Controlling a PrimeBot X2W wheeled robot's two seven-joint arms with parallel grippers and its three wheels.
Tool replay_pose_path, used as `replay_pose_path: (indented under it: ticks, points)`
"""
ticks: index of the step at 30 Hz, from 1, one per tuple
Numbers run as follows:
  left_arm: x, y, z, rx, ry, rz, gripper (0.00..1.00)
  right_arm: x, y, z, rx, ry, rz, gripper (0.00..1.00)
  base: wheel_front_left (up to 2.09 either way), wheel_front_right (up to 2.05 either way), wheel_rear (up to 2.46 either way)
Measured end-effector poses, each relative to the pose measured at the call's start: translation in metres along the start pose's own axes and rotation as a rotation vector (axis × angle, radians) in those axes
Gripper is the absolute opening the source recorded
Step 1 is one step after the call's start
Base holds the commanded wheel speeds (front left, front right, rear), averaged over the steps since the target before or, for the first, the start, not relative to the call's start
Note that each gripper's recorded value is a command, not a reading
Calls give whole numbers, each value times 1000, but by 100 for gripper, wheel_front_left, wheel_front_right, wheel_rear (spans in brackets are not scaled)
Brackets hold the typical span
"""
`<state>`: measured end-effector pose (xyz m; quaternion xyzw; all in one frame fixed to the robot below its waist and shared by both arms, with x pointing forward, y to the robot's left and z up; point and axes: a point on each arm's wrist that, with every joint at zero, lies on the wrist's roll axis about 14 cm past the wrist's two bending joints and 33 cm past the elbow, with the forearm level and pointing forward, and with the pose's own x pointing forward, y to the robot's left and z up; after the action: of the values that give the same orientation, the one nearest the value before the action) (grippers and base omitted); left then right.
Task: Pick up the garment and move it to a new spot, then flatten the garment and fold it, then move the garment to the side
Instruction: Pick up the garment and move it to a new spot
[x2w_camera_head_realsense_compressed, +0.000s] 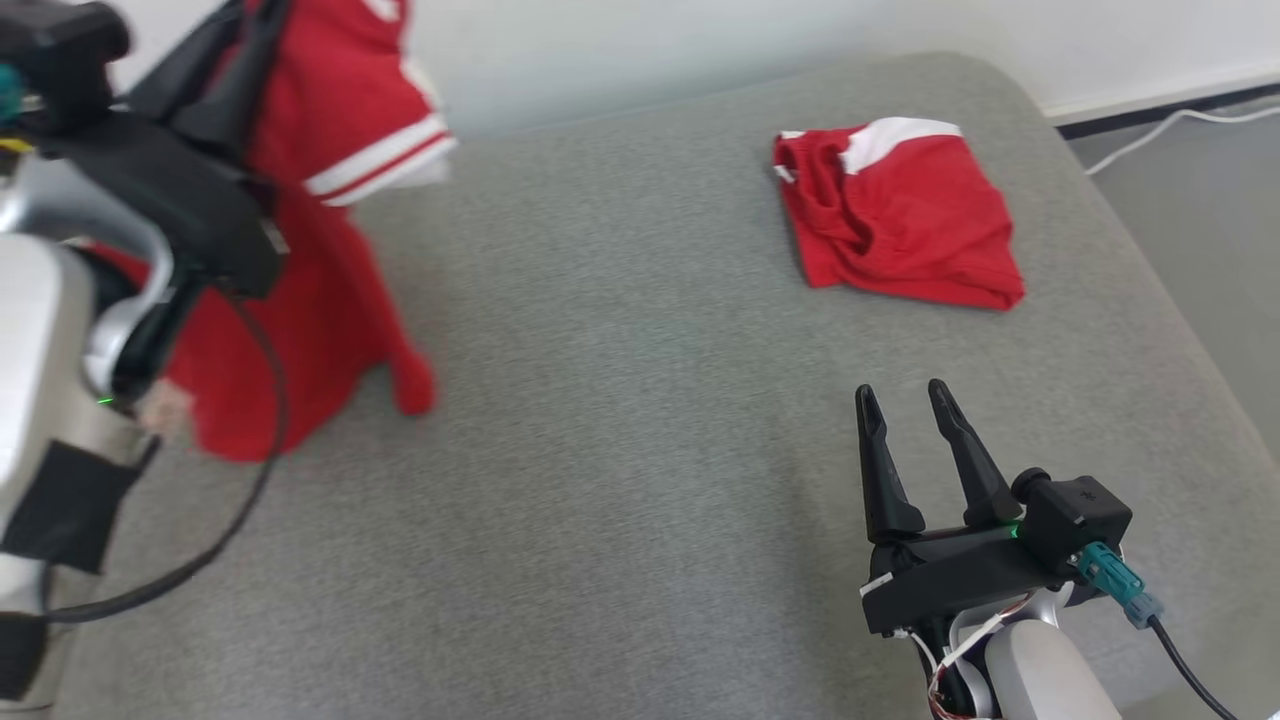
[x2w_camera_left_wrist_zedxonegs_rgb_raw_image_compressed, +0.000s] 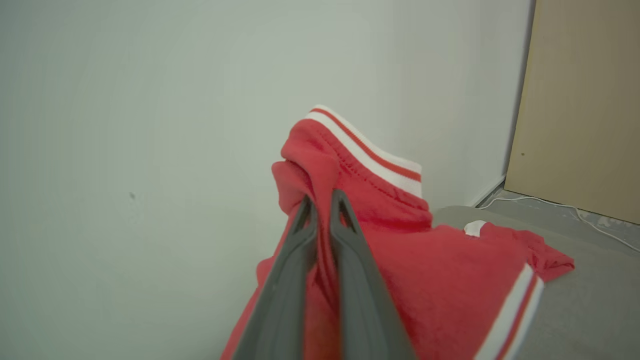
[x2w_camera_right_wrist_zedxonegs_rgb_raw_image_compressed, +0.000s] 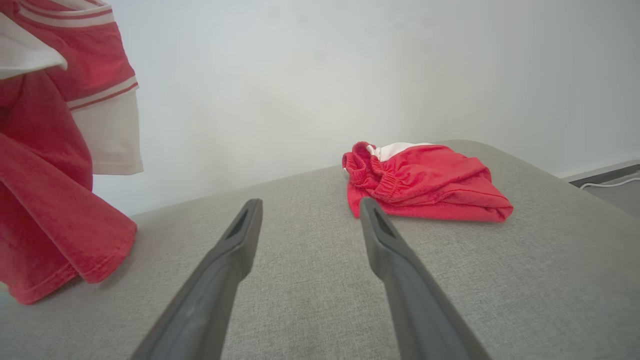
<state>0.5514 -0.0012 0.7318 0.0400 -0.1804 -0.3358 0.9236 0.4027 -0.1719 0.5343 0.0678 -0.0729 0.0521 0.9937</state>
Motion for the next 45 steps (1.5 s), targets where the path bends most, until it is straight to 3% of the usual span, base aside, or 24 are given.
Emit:
replay_pose_path:
  ticks: [10,16,22,33,45]
  points:
    - [25,-77,42,-59,-124,-181,0,-12,-12,8,3,-14,-42,100,0,0,0]
    - [17,-84,23,-105,-105,-185,0,-12,-12,3,13,-1,-44,100,0,0,0]
    - [-20,-58,-37,-161,15,-66,0,-6,-5,-4,8,14,-21,100,0,0,0]
    - [-95,-21,-104,-244,132,153,0,7,21,-19,11,45,61,100,0,0,0]
    - [-154,-8,-163,-339,217,345,0,13,31,-31,9,76,93,100,0,0,0]
